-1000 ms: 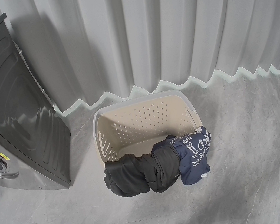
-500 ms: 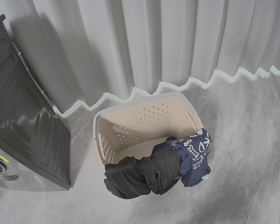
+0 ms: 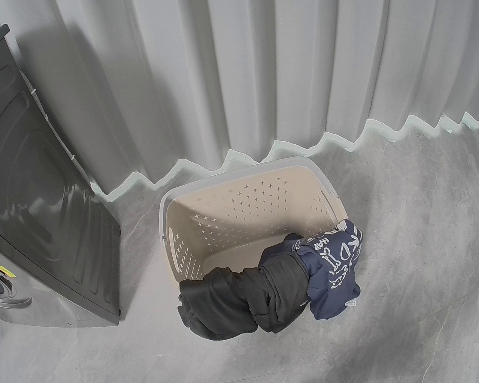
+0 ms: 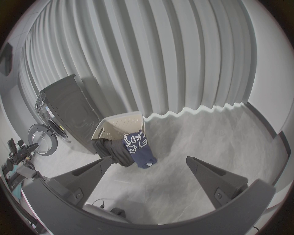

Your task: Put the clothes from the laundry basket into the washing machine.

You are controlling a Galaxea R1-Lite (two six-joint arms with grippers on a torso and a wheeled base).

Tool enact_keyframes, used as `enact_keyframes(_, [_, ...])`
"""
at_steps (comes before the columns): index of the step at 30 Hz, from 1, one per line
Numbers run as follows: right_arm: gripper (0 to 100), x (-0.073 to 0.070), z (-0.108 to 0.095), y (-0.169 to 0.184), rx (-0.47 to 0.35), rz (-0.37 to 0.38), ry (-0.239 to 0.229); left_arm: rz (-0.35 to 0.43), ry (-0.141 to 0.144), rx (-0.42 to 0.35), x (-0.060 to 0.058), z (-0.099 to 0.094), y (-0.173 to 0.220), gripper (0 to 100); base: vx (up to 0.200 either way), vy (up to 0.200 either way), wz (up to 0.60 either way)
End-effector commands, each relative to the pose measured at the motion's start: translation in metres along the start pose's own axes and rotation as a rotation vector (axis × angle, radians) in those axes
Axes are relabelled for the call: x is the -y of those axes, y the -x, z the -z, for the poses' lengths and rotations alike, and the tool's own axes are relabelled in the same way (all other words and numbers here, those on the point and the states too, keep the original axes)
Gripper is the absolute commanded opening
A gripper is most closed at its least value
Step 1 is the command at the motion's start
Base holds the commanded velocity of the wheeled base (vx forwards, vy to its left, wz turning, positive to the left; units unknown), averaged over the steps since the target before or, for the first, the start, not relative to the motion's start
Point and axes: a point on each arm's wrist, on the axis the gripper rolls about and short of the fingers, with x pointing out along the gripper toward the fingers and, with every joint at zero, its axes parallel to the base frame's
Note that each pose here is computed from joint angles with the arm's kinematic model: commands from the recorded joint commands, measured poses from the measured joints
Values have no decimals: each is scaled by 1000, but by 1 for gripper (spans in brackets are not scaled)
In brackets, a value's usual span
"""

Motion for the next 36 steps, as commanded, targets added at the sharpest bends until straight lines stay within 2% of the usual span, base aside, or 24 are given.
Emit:
enact_keyframes(1, [100,0,4,-66,-286,-68,-44,1,-1,2,0,5,0,100,0,0,0])
enact_keyframes(4, [100,-5,3,-80,-286,-109,-28,1,-1,2,0,5,0,100,0,0,0])
enact_keyframes(15, [100,-10,3,-124,-335,-121,-10,1,0,2,0,5,0,100,0,0,0])
enact_keyframes(18, [100,-15,5,-139,-339,-142,2,1,0,2,0,5,0,100,0,0,0])
enact_keyframes(22, [100,-21,10,-150,-351,-130,16,1,0,2,0,5,0,100,0,0,0])
enact_keyframes(23, [100,-26,16,-159,-357,-133,28,1,0,2,0,5,0,100,0,0,0])
enact_keyframes(30, [100,-39,26,-192,-301,-133,36,1,0,2,0,5,0,100,0,0,0])
enact_keyframes(36, [100,-44,31,-211,-307,-141,36,1,0,2,0,5,0,100,0,0,0])
